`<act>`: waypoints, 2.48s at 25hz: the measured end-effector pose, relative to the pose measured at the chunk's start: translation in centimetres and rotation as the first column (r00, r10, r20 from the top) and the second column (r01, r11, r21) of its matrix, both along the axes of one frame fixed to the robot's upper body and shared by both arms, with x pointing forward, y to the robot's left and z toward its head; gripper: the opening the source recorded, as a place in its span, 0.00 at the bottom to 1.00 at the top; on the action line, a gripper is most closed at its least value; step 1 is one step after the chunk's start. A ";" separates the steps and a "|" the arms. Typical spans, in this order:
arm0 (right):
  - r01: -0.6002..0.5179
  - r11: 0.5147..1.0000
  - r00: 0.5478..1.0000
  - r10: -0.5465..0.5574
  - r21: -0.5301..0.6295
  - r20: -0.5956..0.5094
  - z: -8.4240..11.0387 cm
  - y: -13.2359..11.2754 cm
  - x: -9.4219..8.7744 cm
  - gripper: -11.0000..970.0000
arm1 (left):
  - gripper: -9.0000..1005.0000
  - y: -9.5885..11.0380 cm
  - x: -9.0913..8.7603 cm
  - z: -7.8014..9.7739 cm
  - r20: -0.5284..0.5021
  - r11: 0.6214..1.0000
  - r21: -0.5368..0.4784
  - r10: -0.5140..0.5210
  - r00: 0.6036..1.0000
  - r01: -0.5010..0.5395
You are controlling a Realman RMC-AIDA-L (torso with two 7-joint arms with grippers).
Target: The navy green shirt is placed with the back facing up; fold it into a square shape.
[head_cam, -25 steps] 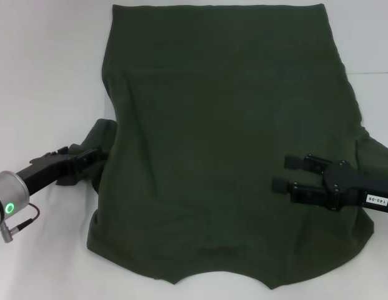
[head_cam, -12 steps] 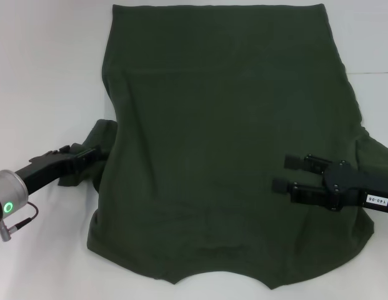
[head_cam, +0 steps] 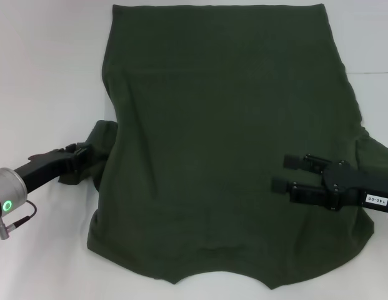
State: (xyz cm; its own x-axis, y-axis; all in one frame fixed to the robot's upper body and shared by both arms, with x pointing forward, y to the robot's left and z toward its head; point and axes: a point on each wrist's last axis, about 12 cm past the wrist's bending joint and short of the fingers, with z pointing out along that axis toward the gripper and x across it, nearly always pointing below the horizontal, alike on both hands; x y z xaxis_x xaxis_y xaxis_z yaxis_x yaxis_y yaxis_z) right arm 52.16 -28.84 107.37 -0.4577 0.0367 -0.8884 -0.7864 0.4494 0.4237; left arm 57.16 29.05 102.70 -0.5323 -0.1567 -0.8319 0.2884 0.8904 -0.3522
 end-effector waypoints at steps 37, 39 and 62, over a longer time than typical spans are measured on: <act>0.012 0.999 1.000 -0.011 0.052 -0.011 -0.2 0.8 -0.1 0.94 | 0.01 4.0 1.4 2.9 0.090 0.994 0.087 0.052 0.995 -0.060; 0.012 0.998 1.000 -0.012 0.055 -0.016 -0.2 0.9 -0.2 0.94 | 0.01 4.2 1.7 3.4 0.106 0.994 0.096 0.050 0.993 -0.060; 0.013 0.998 1.000 -0.011 0.067 -0.030 -0.6 1.2 -0.3 0.94 | 0.01 4.3 3.2 5.8 0.177 0.986 0.165 0.009 0.984 -0.039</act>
